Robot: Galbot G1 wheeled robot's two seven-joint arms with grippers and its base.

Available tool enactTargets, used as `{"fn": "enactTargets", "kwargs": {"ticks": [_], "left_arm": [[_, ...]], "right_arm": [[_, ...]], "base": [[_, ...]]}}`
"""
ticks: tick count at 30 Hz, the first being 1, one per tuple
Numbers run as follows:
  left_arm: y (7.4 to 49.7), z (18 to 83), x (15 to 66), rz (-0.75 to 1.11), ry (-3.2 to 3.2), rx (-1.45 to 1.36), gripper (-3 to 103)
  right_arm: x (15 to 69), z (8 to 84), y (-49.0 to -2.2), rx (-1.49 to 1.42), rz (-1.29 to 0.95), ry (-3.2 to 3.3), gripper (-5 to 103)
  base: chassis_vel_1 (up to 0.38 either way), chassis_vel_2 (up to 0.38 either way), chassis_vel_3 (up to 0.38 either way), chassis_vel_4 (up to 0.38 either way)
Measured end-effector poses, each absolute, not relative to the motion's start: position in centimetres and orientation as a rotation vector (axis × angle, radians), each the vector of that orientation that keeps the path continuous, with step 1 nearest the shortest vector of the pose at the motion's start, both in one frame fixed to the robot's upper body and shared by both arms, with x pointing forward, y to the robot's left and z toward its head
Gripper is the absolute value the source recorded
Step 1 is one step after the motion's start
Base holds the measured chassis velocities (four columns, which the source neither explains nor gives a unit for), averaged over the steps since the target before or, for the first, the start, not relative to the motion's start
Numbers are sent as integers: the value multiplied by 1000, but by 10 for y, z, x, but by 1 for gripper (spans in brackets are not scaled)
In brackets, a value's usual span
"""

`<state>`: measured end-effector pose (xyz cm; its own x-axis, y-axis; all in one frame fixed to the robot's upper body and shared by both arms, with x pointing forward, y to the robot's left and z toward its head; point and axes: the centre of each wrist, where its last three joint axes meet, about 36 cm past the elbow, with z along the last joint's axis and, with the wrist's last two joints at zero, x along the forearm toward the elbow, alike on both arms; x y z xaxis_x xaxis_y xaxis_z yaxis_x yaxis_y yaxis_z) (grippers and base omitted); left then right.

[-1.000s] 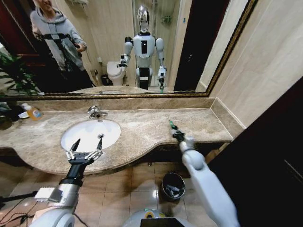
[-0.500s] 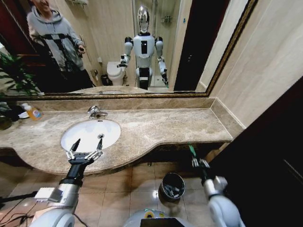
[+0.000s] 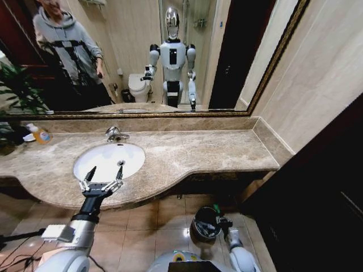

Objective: Pick up the trash from the sink and place it in the trash bin.

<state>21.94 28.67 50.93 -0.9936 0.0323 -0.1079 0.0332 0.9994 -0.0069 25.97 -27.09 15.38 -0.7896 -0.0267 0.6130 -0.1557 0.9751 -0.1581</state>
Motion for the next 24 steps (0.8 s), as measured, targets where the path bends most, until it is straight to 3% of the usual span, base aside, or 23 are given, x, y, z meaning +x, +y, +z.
{"fn": "enactTargets", "kwargs": {"ticks": [8, 19, 24], "left_arm": [[287, 509, 219, -13, 3033, 50, 100], [287, 509, 219, -13, 3033, 50, 100], [287, 509, 219, -13, 3033, 50, 100]], "right_arm": [[304, 103, -271, 162, 304, -2359, 20], [323, 65, -269, 164, 314, -2282, 18], [326, 64, -271, 152, 316, -2281, 33]], "base": [[0, 0, 0, 0], [0, 0, 0, 0], [0, 0, 0, 0]]}}
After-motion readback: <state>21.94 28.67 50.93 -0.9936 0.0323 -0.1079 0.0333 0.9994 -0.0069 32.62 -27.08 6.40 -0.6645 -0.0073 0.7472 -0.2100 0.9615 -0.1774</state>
